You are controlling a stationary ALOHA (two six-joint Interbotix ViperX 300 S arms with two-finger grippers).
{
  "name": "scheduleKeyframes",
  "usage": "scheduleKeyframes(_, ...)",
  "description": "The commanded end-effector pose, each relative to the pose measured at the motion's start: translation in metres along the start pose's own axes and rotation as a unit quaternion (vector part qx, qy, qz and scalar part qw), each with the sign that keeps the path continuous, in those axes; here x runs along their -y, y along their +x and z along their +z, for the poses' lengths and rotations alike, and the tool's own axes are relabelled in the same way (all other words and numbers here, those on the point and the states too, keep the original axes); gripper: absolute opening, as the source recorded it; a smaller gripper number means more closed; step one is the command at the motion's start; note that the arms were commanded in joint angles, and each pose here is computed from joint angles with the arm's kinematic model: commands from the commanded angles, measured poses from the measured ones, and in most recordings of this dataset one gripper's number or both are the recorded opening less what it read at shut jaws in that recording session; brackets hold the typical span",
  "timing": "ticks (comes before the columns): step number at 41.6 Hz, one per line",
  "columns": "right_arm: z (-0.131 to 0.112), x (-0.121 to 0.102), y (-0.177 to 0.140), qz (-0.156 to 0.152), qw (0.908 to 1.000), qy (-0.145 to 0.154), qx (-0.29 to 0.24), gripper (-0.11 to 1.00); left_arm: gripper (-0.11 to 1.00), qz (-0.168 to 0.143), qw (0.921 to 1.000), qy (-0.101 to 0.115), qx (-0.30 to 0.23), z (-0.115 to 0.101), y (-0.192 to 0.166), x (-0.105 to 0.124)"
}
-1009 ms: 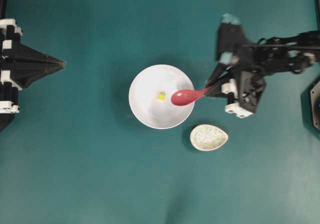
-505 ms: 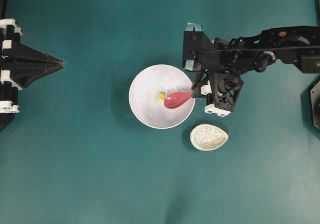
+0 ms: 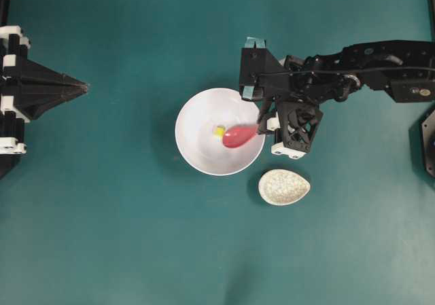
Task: Scoop the yellow hexagonal prism block from the bowl with a spoon using the right arm.
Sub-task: 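Lower the spoon bowl into the white bowl beside the yellow block, then push the spoon under the yellow block to scoop it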
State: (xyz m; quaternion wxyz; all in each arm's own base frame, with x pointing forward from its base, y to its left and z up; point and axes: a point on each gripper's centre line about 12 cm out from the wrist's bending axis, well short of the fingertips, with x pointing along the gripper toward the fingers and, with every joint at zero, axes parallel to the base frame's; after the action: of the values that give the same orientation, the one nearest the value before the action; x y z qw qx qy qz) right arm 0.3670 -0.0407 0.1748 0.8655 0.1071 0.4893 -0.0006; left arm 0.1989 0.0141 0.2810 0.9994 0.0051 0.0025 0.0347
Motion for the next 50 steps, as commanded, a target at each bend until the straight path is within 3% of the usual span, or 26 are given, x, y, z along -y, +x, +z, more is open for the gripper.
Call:
scheduleKeyframes(1, 0.012, 0.0, -0.006, -0.002, 0.9997, -0.002, 0.024, 0.24, -0.01, 0.001, 0.9999, 0.0, 0.011, 0.008, 0.002, -0.001)
scheduleKeyframes(50, 0.04, 0.007, 0.0, -0.031, 0.9908, 0.01, 0.132, 0.24, -0.01, 0.001, 1.0, 0.004, -0.003, 0.005, 0.002, -0.001)
